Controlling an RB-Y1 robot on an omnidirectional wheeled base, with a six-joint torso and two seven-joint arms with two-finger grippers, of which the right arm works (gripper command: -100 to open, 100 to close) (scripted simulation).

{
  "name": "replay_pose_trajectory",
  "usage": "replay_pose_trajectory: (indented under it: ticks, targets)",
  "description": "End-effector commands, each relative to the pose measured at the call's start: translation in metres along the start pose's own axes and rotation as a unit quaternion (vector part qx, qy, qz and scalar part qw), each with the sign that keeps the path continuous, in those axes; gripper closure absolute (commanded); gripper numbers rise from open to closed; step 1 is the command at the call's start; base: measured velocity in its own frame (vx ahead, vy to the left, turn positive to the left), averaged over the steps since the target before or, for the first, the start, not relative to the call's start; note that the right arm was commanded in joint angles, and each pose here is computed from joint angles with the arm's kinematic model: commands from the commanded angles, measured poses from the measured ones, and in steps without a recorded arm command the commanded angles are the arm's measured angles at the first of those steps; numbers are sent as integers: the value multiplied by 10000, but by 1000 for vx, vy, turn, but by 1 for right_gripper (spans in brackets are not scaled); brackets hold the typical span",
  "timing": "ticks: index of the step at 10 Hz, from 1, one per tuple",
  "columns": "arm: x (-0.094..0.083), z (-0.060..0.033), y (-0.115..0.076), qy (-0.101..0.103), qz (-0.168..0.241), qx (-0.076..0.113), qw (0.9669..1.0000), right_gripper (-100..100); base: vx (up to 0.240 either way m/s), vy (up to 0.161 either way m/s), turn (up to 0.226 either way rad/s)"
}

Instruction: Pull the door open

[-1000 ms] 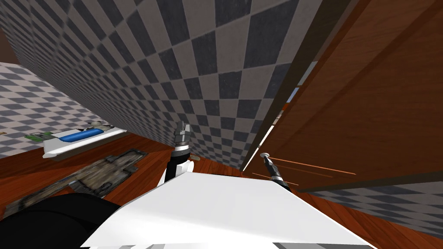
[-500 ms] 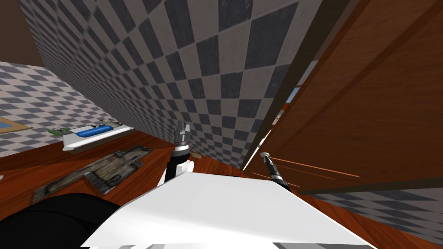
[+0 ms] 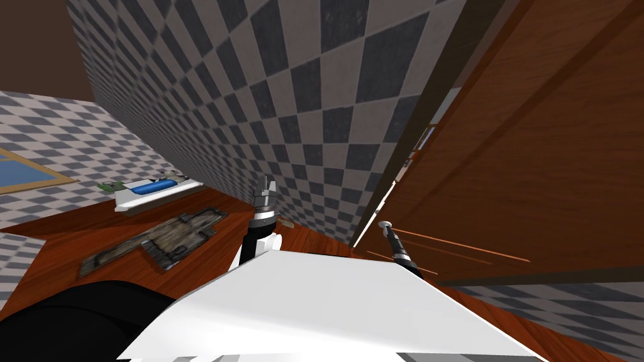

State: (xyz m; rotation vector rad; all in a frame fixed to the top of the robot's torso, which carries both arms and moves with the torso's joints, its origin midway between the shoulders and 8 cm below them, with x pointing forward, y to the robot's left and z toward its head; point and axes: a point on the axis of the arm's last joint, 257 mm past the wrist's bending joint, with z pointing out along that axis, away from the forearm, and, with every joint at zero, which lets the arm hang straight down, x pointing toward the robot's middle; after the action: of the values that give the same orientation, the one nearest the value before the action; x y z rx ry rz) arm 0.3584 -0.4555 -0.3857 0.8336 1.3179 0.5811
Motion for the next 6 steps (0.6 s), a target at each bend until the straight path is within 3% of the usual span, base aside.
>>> replay_pose_trajectory:
  ticks: [1, 2, 6]
  targets:
    - [-30, 10, -17, -63, 283, 38, 9996, 100, -49, -23, 85]
    - [-30, 10, -17, -63, 295, 38, 9995, 100, -40, -18, 51]
    - [-72, 61, -41, -200, 983, 96, 9949, 100, -55, -23, 86]
